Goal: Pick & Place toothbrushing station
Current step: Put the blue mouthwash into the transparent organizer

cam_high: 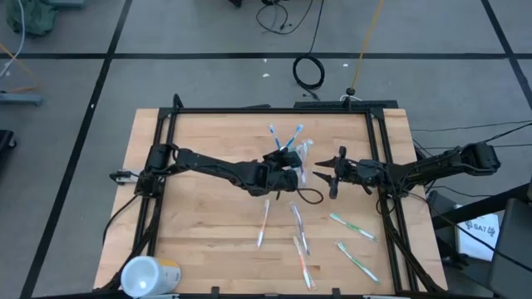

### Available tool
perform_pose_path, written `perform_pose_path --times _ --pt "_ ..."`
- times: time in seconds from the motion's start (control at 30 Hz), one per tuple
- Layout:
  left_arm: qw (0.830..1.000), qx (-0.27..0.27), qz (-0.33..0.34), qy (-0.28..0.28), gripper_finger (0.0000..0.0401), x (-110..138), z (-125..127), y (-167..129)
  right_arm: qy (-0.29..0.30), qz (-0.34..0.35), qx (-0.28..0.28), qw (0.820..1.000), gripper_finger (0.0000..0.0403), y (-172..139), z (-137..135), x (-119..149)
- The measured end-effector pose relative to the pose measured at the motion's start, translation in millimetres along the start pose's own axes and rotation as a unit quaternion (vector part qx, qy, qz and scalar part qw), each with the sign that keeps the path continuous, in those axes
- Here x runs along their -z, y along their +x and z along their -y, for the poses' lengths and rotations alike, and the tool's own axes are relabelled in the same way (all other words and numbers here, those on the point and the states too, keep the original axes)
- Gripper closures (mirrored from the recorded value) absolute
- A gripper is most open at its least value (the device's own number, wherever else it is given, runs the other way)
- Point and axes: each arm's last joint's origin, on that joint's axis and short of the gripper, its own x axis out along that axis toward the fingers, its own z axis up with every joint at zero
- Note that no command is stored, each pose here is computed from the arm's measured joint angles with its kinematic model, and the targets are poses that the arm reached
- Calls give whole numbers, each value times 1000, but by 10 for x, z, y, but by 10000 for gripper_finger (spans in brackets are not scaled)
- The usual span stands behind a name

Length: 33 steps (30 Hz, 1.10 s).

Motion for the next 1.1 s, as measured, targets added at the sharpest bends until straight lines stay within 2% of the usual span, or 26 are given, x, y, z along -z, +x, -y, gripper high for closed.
perform_pose_path --times 0.33,0.7,0.93,1.1 --pt "997 7 -11 73 304 43 6 60 0 0 0 1000 259 0 0 0" --pt "997 6 47 67 304 87 6 176 0 0 0 1000 259 0 0 0" --pt "998 10 28 53 304 169 -1 282 0 0 0 1000 259 0 0 0" --pt "998 6 34 56 304 140 -6 243 -1 0 0 1000 259 0 0 0"
